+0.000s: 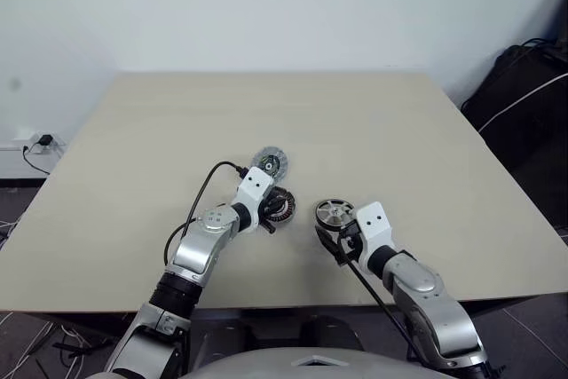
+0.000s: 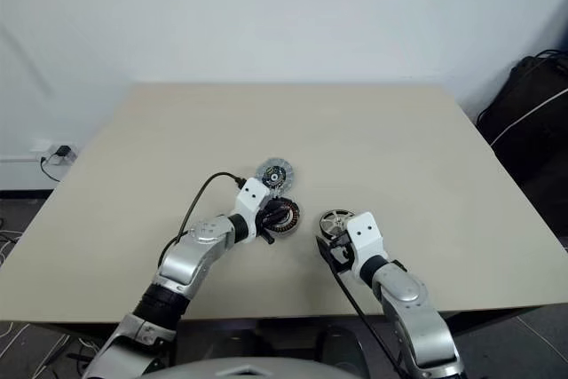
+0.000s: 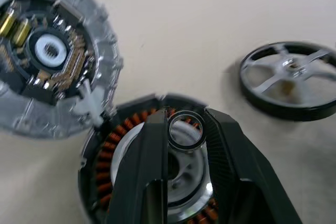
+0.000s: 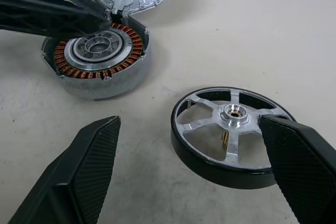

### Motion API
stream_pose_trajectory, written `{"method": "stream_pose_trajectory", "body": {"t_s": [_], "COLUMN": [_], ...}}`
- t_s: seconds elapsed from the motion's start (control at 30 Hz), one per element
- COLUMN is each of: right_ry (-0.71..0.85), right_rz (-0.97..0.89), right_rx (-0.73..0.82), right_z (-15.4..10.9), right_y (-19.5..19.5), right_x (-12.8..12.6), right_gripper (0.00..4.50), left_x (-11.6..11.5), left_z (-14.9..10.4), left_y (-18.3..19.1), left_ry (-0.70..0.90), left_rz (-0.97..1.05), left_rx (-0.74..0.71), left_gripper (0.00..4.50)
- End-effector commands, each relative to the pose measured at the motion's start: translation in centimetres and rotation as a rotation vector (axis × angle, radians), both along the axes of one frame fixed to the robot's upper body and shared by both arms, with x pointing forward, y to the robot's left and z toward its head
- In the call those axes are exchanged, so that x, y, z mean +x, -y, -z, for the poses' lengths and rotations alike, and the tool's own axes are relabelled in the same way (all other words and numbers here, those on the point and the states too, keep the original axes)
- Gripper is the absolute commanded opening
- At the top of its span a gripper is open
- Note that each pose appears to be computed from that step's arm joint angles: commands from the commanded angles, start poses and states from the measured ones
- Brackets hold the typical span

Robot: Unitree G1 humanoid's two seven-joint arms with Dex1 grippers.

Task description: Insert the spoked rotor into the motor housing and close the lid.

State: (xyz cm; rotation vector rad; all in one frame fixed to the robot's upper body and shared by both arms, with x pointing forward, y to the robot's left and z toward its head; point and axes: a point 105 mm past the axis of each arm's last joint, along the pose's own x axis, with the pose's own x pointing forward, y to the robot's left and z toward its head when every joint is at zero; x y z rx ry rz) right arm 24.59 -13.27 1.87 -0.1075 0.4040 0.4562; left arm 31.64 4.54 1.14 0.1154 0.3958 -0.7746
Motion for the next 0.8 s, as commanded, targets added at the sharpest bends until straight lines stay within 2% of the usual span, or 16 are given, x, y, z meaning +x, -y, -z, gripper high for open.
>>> {"method": "stream_pose_trajectory", "body": {"t_s": [0.03,0.43,0.67,0.73,0.8], "right_ry": [0.067,0.075,0.076,0.076,0.079], "right_rz": [0.004,0.003,0.009,0.009,0.009], "right_rx": [0.009,0.011,0.009,0.010,0.015], "right_z": [-1.5,-1.5,-1.5,-1.6,-1.7], "right_y": [-0.2,-0.3,-0.1,-0.1,-0.2], "right_x": [0.4,0.7,0.7,0.7,0.7], "right_gripper": [4.50,4.50,4.50,4.50,4.50], "left_x": [1.1,1.5,1.6,1.3,1.0], "left_z": [-0.5,0.3,-1.1,-2.2,-3.3], "left_y": [0.5,0.9,1.0,1.3,1.2], "left_ry": [0.047,-0.012,0.024,0.031,0.037], "left_rz": [-0.006,-0.033,-0.031,-0.026,-0.021], "left_rx": [0.014,-0.026,-0.087,-0.160,-0.218], "left_gripper": [0.67,0.67,2.97,2.89,2.44]}}
